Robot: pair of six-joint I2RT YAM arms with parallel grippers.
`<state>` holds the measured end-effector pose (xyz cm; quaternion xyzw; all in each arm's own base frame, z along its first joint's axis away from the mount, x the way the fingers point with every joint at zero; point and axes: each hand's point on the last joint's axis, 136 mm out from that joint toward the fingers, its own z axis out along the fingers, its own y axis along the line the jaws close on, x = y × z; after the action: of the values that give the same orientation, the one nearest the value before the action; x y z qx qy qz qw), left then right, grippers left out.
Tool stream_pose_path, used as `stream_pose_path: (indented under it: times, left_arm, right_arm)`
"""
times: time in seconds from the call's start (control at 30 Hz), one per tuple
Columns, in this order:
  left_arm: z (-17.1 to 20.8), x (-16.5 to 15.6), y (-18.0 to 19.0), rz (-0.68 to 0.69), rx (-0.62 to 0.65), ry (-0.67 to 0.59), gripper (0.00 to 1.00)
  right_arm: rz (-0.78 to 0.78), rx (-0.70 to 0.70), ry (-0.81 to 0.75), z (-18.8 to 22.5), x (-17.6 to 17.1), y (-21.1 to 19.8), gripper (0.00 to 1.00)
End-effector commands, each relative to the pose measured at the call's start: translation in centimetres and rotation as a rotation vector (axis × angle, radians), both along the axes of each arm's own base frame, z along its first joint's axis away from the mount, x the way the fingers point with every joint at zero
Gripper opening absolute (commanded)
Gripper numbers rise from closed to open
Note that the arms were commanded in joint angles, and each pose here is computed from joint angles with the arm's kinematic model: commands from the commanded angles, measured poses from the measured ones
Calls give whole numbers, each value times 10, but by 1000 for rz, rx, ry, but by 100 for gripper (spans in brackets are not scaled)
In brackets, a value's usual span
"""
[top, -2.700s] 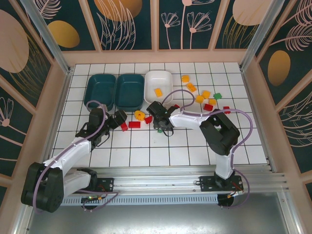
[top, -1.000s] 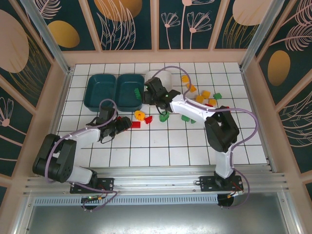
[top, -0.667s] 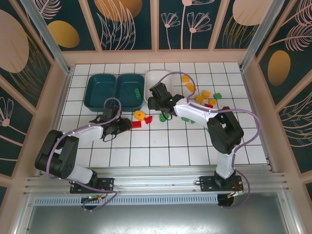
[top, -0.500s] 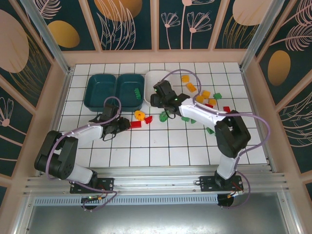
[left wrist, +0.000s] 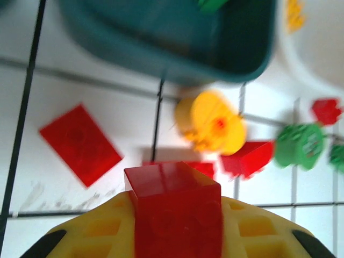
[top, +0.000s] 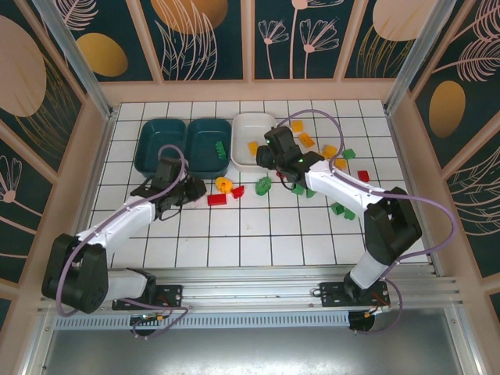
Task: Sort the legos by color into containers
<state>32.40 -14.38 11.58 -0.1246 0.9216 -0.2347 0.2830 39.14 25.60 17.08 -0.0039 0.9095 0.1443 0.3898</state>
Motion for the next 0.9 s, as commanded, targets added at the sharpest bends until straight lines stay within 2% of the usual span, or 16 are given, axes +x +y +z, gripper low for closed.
stream_pose_path:
  times: [0.0,0.1,0.23,0.4,0.5,0.67,0.7,0.77,0.87]
  left_arm:
    - [37,24,18,98,14,-78,14]
    - [54,53,48,198,-39,-117,12]
    - [61,93,96,334,-34,-144,12]
    - [42,131,142,451,-54,-109,13]
    - [26,154,146,432,-107,-60,15]
    - [5,179,146,418,-118,-11,31]
    - [5,183,144,411,-128,-11,41]
    - [6,187,141,399,-146,-11,53]
    - [15,188,138,385,-162,-29,67]
  right_arm:
    - [-31,-2,-22,2,5,-15,54]
    - [-3,10,-9,-2,5,-10,54]
    - [111,-21,-4,-12,-9,23,55]
    - [230,-75,0,-32,-33,69,57]
    - [296,-110,-4,-46,-43,94,58]
    - [407,-203,-38,-64,-44,125,62]
    - [421,-217,-43,-68,-41,129,63]
    - [444,-252,-42,-77,-37,134,63]
    - [482,-273,-39,-86,-32,145,64]
